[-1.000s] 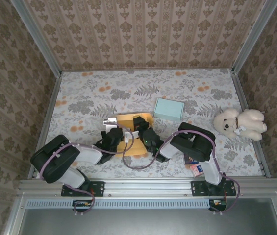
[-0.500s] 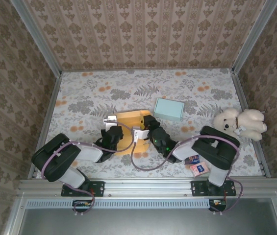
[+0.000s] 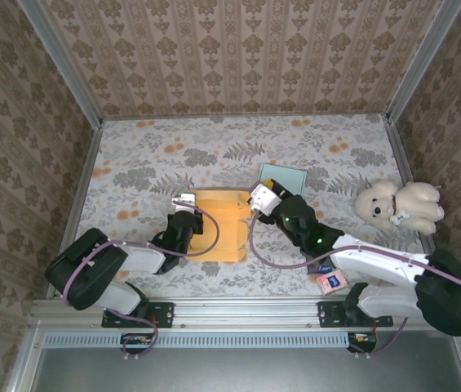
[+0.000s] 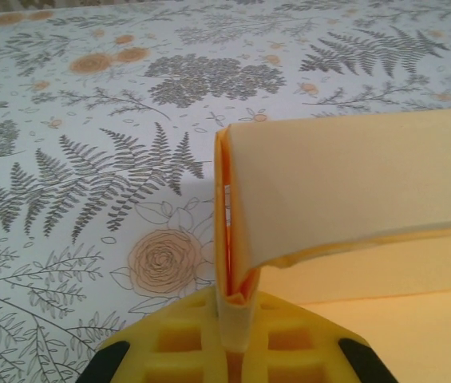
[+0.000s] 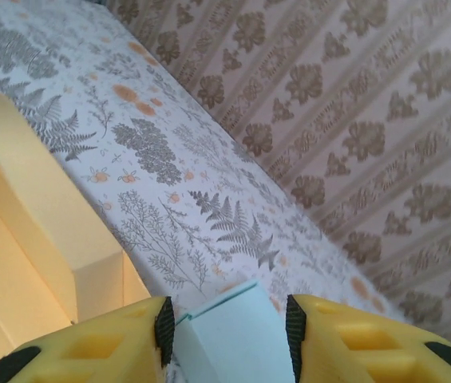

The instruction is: Fold the paper box

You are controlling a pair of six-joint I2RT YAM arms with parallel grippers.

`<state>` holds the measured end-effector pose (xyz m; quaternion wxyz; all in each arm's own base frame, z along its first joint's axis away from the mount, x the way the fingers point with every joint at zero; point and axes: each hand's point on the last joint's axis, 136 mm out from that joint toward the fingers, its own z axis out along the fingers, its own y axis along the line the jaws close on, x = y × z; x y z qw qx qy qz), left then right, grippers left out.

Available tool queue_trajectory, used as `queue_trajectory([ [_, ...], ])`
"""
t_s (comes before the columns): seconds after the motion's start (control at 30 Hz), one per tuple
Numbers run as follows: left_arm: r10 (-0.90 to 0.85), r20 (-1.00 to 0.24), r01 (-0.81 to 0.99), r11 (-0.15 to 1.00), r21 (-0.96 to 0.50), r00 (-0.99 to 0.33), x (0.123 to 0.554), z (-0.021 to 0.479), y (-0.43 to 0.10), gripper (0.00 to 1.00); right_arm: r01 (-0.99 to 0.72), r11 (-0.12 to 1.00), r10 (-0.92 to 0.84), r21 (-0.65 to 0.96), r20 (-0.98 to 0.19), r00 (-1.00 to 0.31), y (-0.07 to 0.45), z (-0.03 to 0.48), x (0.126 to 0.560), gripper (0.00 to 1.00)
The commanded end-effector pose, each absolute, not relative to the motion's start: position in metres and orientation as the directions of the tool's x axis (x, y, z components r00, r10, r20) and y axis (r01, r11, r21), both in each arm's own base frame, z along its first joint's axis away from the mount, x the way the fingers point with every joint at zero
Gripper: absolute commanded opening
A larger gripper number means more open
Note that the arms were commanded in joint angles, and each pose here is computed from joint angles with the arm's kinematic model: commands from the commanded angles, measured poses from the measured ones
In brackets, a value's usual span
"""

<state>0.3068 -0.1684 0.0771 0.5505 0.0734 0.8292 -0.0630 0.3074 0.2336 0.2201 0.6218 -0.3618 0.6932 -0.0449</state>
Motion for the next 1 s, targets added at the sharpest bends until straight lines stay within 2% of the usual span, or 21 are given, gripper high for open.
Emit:
queue_trajectory([
  [0.0, 0.024, -0.903, 0.24, 0.967, -0.088, -0.429, 0.301, 0.079, -0.174, 0.0, -0.454, 0.854, -0.359, -0.252, -0.919, -0.165, 0.222, 0.219, 0.296, 0.44],
  [0.13, -0.025, -0.868, 0.279, 0.942, -0.186, -0.496, 0.293, 0.084, -0.177, 0.0, -0.425, 0.9, -0.214, -0.096, -0.947, -0.239, 0.213, 0.226, 0.287, 0.44],
  [0.27, -0.057, -0.851, 0.321, 0.911, -0.258, -0.523, 0.287, 0.098, -0.181, 0.0, -0.415, 0.91, -0.139, -0.013, -0.952, -0.274, 0.209, 0.228, 0.281, 0.44],
  [0.47, -0.041, -0.801, 0.287, 0.922, -0.261, -0.597, 0.281, 0.097, -0.175, 0.0, -0.42, 0.901, -0.054, 0.105, -0.935, -0.35, 0.217, 0.227, 0.277, 0.45],
  [0.73, -0.024, -0.687, 0.231, 0.933, -0.277, -0.726, 0.278, 0.076, -0.181, 0.0, -0.395, 0.914, -0.092, 0.093, -0.9, -0.426, 0.226, 0.21, 0.287, 0.51],
  [0.97, 0.013, -0.636, 0.231, 0.937, -0.26, -0.771, 0.278, 0.065, -0.187, 0.0, -0.383, 0.924, -0.163, 0.02, -0.884, -0.439, 0.232, 0.185, 0.302, 0.53],
])
